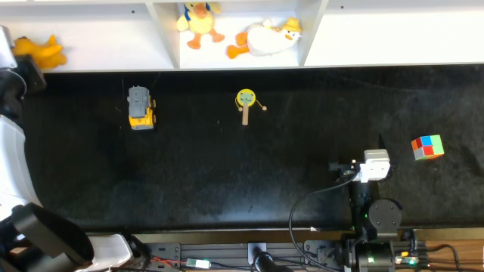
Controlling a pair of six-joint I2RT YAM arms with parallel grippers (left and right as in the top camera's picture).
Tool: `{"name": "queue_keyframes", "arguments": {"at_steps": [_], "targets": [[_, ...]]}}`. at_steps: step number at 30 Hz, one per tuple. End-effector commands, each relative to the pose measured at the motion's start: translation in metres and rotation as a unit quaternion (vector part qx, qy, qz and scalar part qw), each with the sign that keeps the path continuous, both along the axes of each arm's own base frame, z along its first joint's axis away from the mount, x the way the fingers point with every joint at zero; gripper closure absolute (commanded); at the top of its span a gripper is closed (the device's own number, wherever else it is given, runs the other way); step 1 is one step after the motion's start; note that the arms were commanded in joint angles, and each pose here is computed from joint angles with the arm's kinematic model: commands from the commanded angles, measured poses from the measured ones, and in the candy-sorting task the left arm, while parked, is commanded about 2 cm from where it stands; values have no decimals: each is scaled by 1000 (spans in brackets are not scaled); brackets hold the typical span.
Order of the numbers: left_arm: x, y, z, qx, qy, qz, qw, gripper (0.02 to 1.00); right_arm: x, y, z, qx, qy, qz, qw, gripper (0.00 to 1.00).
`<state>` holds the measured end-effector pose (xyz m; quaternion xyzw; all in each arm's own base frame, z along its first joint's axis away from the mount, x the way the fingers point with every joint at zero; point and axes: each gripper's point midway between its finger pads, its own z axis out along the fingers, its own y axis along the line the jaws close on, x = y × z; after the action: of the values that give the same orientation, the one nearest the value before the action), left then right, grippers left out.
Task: Store Toys
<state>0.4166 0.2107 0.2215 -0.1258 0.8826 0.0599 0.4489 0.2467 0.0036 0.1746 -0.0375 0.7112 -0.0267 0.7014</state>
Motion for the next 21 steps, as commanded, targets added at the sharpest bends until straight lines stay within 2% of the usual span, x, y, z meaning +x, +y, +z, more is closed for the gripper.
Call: {"name": "queue_keyframes", "arguments": {"at_steps": [1,11,21], "targets": [[4,9,13,19,-10,14,1000,974,0,1,-3,4,-1,2,1000,5],[9,16,-7,20,12,18,1000,974,0,1,-3,4,-1,2,1000,5],[22,8,-4,29,3,3,1000,958,0,1,-3,4,-1,2,1000,7]]}}
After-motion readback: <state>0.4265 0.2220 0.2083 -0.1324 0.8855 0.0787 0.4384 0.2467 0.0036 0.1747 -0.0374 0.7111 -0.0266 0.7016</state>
